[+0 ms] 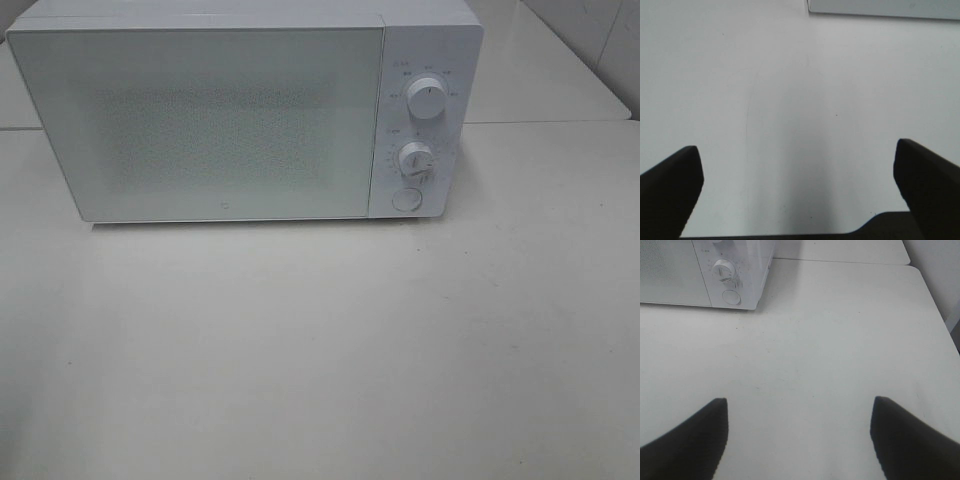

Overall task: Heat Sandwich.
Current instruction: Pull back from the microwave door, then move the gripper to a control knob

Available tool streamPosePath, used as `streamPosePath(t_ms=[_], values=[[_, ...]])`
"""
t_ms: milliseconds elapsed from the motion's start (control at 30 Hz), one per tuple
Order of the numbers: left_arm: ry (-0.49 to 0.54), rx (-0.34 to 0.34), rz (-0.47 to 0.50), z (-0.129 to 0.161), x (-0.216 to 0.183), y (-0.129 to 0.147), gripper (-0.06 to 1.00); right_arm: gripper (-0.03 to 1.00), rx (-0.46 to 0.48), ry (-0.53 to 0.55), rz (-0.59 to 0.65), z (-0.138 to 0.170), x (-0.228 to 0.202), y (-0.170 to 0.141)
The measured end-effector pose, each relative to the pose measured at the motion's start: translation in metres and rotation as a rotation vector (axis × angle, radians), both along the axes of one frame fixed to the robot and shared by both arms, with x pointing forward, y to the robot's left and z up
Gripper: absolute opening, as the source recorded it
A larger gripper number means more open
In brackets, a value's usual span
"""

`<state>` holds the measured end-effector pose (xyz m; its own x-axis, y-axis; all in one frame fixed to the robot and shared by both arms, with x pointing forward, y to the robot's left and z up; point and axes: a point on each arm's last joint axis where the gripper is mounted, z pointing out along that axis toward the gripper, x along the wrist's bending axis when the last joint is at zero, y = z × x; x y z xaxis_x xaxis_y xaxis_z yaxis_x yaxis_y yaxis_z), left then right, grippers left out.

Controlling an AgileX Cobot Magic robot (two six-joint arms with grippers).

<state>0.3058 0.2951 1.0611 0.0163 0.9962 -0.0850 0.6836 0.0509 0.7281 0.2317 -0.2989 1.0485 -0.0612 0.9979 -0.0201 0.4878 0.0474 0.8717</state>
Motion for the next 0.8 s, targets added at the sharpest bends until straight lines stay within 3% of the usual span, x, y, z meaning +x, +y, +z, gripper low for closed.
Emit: streamPosePath(t_ms=[100,500,800], values=[[-0.062,0.005,-0.027,0.004,-0.010,-0.003,0.98,0.76,0.000,0.000,0.000,0.000,0.000,0.000],[-0.052,0.020,-0.096,-0.004,-0.032,-0.009,0.98,0.76,0.000,0.000,0.000,0.000,0.000,0.000],[-0.219,0.029,-0.093,-0.003,-0.061,-0.013,0.98,0.76,0.000,0.000,0.000,0.000,0.000,0.000]])
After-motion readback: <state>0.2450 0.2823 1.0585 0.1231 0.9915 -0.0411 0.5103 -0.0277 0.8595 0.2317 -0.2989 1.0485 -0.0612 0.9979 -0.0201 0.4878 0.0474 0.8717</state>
